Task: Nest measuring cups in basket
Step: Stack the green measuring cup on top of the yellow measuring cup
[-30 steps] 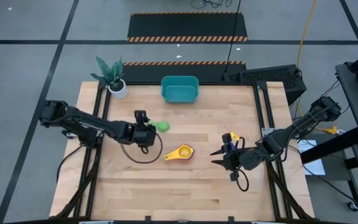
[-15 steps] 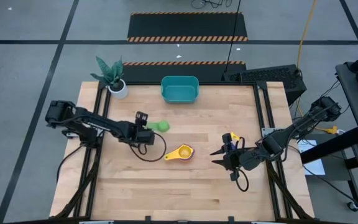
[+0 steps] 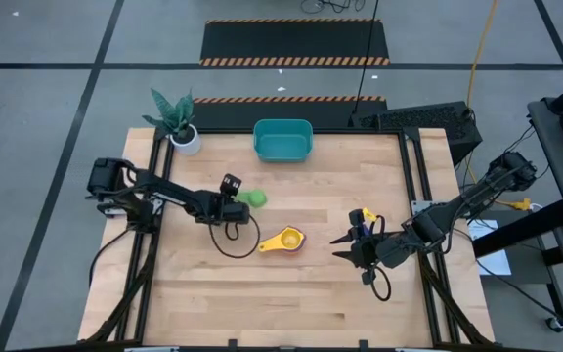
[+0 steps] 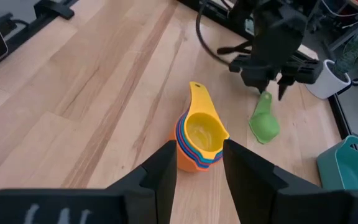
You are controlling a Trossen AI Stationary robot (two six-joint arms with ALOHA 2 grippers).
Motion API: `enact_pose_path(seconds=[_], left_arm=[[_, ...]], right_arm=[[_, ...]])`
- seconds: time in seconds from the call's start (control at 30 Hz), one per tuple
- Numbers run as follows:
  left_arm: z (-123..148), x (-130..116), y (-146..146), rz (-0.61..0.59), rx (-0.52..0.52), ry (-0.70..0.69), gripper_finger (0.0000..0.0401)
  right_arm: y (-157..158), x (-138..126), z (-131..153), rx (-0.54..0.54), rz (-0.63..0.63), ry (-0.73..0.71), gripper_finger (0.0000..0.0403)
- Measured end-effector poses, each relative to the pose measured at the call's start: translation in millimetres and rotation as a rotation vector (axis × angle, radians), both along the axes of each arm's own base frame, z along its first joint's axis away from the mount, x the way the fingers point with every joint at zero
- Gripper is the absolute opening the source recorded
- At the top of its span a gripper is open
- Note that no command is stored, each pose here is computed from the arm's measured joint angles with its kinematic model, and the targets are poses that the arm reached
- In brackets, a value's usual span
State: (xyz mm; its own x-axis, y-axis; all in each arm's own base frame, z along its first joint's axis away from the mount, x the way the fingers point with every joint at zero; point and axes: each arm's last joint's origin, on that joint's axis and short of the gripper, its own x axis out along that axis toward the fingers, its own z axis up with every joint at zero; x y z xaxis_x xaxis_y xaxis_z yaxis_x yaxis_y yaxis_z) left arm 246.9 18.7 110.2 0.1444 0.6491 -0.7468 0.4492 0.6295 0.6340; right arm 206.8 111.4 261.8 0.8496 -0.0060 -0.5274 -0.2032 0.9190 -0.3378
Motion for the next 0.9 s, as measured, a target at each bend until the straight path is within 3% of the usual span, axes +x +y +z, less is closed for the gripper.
enact_pose_path(seconds=[0.27,0.6,0.9], left_arm=[[-4,5,2,0.036,-0.009,-0.063,0.0143],[-4,12,2,0.053,-0.064,-0.166,0.0012],[4,19,1,0.112,-0.105,-0.328,0.0008]], right_arm=[[0,0,0,-0.003,0.002,0.004,0.0125],[1,0,0,0.001,0.002,-0.003,0.0125],[1,0,0,-0.001,0.003,-0.002,0.0125]])
